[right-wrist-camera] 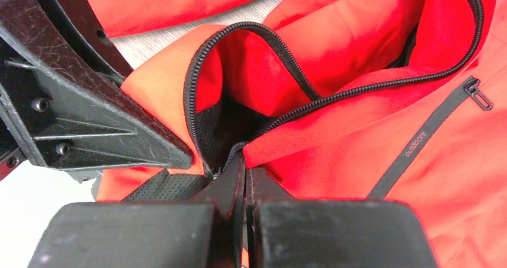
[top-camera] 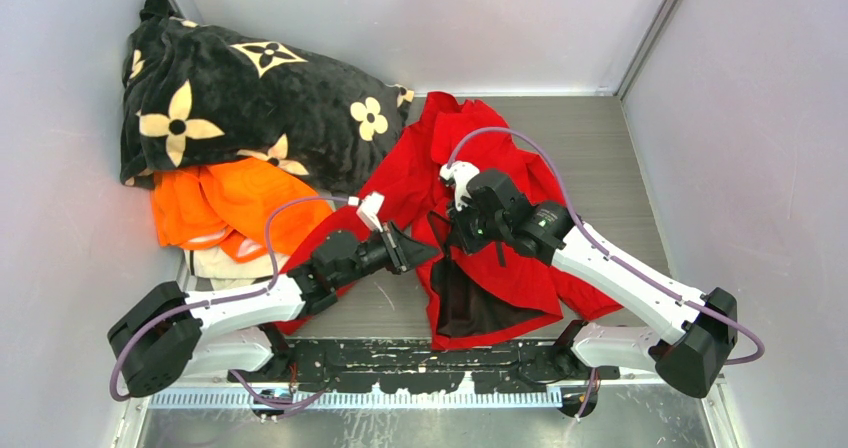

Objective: Zip up the jacket
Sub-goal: Insert the zipper into the jacket.

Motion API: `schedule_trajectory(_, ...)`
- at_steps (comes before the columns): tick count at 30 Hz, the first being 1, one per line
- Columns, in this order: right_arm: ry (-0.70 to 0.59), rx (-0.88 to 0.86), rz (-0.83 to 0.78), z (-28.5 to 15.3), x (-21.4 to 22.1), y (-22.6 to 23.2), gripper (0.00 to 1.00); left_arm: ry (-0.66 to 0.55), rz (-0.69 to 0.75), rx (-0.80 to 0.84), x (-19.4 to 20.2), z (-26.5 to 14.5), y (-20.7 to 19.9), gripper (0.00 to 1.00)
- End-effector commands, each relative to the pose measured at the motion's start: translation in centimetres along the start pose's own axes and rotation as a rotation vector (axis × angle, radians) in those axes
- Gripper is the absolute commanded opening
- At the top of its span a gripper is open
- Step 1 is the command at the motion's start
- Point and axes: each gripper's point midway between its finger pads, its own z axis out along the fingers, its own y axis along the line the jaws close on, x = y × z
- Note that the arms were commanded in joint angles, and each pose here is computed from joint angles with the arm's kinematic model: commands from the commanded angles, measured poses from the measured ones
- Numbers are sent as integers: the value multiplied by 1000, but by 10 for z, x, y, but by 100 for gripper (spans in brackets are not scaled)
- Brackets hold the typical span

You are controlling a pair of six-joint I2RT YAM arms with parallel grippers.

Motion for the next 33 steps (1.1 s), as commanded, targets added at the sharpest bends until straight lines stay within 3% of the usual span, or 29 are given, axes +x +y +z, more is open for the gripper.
schedule_trajectory(1, -108, -20, 7, -7, -33, 8, 1, -28, 61, 12, -11, 2, -16, 0)
schedule_trajectory(33, -97, -31, 22, -4, -28, 10, 1, -89, 94, 43, -25, -4, -30, 0)
